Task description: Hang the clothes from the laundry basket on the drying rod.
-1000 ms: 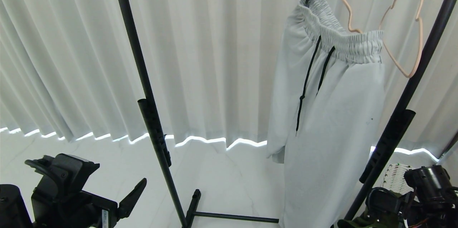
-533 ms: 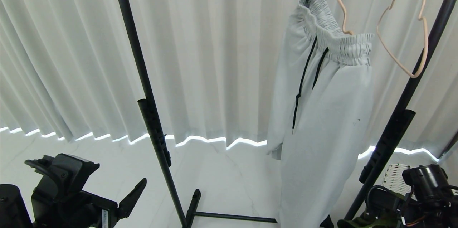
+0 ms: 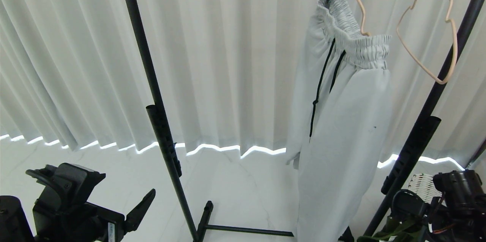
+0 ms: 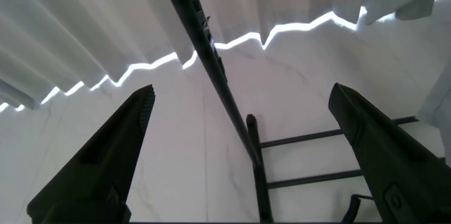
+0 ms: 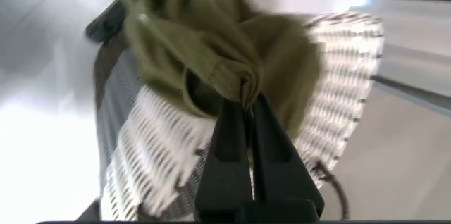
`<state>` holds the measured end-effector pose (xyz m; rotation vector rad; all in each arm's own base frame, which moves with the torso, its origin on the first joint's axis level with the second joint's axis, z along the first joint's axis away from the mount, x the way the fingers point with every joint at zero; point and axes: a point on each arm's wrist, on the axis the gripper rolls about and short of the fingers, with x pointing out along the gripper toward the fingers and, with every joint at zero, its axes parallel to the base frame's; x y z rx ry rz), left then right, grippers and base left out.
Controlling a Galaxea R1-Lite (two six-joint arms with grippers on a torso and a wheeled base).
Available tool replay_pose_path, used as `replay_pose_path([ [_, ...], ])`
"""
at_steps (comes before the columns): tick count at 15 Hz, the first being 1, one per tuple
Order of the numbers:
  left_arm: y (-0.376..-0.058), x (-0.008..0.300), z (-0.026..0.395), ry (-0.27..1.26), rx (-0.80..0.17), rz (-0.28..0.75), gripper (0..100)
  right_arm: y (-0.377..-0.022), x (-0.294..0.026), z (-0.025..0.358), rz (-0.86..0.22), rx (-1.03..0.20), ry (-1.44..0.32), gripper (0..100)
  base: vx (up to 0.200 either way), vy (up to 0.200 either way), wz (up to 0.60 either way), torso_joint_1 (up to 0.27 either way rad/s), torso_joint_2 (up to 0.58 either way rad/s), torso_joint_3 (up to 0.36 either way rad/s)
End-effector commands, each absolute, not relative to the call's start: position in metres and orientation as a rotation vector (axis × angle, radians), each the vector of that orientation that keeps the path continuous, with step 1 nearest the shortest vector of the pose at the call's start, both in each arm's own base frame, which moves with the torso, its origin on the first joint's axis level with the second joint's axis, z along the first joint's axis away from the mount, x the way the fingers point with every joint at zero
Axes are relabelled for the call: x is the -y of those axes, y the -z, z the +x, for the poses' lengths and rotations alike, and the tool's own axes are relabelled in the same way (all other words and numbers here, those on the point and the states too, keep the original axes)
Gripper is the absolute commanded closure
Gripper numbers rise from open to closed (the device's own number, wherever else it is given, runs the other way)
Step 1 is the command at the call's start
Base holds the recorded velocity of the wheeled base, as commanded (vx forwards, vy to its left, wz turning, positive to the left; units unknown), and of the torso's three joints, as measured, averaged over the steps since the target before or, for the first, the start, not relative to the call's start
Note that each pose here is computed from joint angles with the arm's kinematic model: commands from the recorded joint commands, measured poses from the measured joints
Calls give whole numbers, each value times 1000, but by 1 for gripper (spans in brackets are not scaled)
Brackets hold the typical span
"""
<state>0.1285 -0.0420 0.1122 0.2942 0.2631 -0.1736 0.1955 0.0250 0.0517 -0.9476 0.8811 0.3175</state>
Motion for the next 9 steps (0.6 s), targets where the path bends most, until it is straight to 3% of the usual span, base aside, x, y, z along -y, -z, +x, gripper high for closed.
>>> replay_pose_path([
  [1, -112, 42, 129, 173, -263, 294, 0, -80, -24, 196, -929, -753, -252, 100, 0, 0, 0, 0, 0, 0],
  [4, -113, 42, 128, 172, -255, 292, 0, -125, -24, 185, -776, -650, -168, 100, 0, 0, 0, 0, 0, 0],
  [9, -113, 42, 128, 172, -254, 289, 0, -183, -23, 151, -460, -629, -177, 100, 0, 0, 0, 0, 0, 0],
])
